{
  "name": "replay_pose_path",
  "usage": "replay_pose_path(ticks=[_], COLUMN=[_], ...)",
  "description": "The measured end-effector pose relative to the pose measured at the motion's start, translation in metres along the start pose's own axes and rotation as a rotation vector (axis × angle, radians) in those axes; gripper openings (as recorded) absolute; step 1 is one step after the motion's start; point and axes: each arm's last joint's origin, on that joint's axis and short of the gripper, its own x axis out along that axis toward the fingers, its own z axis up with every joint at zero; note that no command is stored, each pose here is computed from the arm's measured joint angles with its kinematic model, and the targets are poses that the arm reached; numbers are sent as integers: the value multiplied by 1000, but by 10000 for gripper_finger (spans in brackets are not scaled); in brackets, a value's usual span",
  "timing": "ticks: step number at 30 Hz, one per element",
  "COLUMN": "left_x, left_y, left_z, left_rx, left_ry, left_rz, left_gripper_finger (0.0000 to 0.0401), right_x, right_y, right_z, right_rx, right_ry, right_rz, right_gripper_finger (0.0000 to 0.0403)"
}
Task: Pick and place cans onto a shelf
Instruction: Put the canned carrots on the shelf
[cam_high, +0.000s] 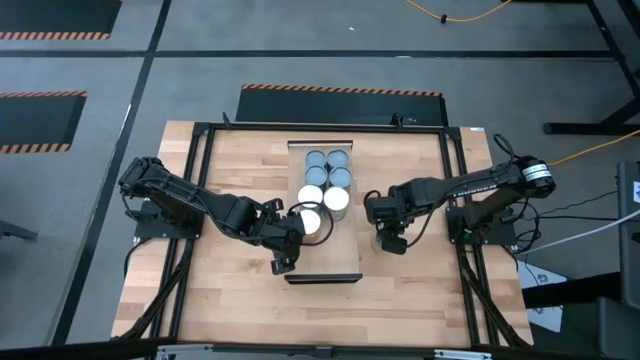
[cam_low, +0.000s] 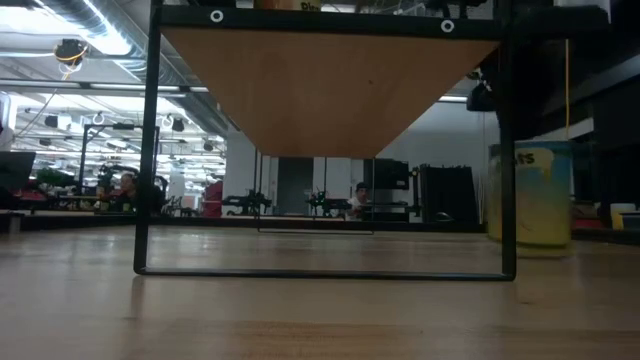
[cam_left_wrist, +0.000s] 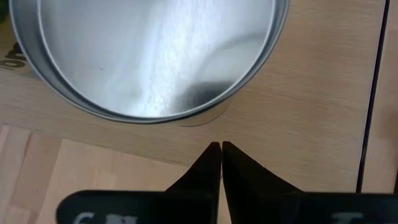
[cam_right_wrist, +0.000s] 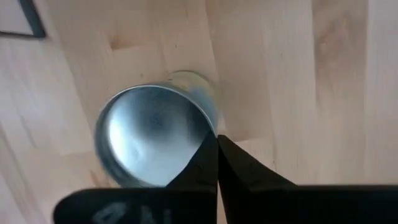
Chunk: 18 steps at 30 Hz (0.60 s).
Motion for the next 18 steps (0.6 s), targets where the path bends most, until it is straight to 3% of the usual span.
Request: replay_pose_path(ticks=[12, 18], left_x=[-31, -61], left_y=[-8, -10], left_z=[5, -11], left_rx=[65, 221], left_ry=[-10, -18], left_rz=[-15, 57], left_gripper_finger=[9, 9], right_x=[-41, -81], right_y=[4, 8], right_z=[8, 14], right_rx=[-21, -26], right_ry=[-5, -46], right_rz=[31, 136], right_gripper_finger=[1, 1])
